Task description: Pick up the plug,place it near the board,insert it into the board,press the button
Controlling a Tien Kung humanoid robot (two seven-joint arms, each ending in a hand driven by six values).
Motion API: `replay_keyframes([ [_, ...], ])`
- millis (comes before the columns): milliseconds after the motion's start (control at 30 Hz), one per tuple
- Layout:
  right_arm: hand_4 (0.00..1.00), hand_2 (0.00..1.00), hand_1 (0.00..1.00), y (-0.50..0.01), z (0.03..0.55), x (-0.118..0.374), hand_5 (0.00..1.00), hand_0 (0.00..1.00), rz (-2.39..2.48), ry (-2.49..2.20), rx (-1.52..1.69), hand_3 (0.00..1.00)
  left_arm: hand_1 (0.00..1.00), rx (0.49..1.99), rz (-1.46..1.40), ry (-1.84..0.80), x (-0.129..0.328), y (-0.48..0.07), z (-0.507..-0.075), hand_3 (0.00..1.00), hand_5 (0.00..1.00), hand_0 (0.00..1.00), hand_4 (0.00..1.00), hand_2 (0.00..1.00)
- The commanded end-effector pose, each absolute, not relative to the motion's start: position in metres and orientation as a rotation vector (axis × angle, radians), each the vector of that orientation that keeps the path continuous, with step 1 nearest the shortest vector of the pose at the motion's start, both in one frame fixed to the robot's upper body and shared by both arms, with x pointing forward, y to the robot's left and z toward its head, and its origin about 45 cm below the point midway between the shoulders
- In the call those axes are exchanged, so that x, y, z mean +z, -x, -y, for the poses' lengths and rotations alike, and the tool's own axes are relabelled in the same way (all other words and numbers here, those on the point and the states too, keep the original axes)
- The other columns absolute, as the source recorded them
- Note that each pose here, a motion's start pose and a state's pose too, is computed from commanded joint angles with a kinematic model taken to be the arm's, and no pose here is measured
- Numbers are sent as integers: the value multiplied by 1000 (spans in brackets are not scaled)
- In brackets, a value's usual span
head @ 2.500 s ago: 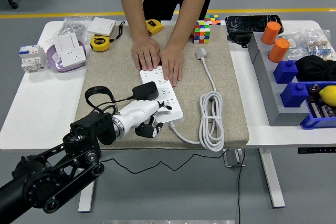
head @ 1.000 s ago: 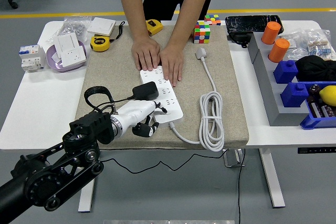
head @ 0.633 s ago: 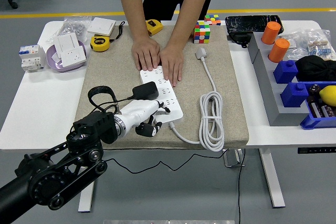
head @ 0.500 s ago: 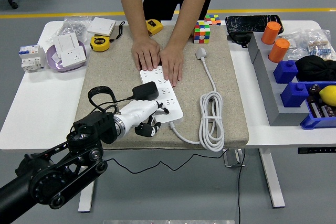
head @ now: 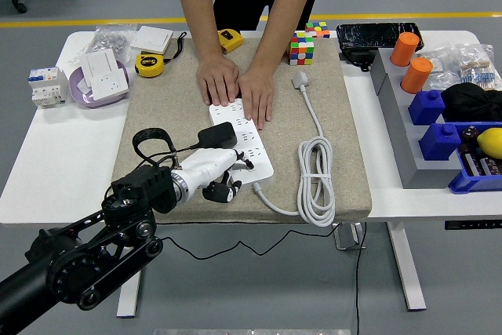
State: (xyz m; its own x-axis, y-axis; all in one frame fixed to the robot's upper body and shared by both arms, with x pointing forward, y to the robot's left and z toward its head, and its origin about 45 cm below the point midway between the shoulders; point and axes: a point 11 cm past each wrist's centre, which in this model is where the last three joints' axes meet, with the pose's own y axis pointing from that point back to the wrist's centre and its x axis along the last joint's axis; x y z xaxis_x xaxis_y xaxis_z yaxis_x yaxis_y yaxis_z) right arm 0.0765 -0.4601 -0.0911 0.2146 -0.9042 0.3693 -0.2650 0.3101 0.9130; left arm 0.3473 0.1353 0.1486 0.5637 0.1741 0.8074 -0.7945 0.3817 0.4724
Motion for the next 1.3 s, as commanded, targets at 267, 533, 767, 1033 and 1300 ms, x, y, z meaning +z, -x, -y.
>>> replay_keyframes([
  [267,998,851,902,-76,460,-91,968,964,1316,-1211,-644,859,33,687,734,-1015,142,-347,-139,787,2,169,480,159],
  [533,998,850,902,-76,460,-91,968,964,1318,-1211,-644,859,33,674,737,-1025,141,-346,-139,787,2,169,481,158],
  [767,998,849,901,-75,460,-91,968,964,1317,-1210,-646,859,33,695,771,-967,160,-345,-132,783,2,169,478,159],
  [1033,998,849,902,-73,459,-92,968,964,1312,-1209,-650,858,35,745,785,-805,199,-334,-118,780,2,170,467,161],
  [1300,998,849,902,-69,459,-93,968,964,1308,-1206,-656,858,509,875,578,-434,220,-324,-115,828,127,436,651,558],
])
